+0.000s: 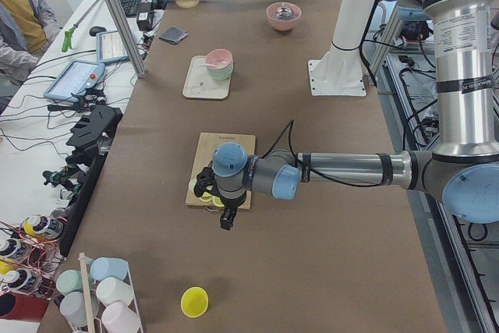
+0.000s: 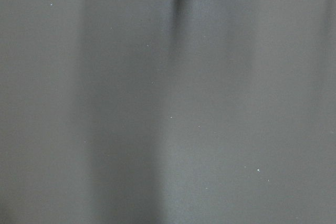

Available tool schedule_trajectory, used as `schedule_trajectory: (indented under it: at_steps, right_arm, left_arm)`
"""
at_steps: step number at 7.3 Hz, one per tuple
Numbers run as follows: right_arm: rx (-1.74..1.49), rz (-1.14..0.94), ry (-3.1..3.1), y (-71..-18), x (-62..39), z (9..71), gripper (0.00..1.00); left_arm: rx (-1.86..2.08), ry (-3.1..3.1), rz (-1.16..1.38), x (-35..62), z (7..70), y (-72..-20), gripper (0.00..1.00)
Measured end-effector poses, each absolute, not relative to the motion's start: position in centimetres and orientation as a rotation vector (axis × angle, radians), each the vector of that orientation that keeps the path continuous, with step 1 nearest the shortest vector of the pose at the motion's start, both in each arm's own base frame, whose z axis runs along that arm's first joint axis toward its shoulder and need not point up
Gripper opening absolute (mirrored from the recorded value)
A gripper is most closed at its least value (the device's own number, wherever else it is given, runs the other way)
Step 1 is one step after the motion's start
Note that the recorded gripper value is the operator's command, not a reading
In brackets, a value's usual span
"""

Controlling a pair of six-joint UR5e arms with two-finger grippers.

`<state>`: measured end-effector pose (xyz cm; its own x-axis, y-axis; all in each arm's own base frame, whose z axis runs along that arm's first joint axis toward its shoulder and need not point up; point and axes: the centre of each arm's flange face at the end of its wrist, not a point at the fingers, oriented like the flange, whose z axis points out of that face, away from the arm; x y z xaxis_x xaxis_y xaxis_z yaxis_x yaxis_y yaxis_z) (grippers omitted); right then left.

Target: Stack pink bowl on green and place spoon

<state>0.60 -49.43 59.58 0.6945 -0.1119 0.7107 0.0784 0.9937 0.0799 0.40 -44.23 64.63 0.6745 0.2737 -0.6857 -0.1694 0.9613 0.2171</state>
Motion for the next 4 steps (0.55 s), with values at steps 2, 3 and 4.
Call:
schedule_trajectory:
  at_steps: [2,3,4]
  right_arm:
    - [0.048,-0.106,-0.798,-49.6,0.5,59.3,1.0]
    - [0.05,-0.108,-0.799,-49.5,0.5,59.2,1.0]
    - [0.051,-0.108,-0.797,-49.5,0.5,59.1,1.0]
  left_arm:
    - [0.149,0.794,0.253,0.5,64.1,-44.7,0.98]
    - [0.156,0.794,0.255,0.5,63.7,-44.9,0.98]
    - [0.163,0.794,0.258,0.5,63.4,-45.0,0.98]
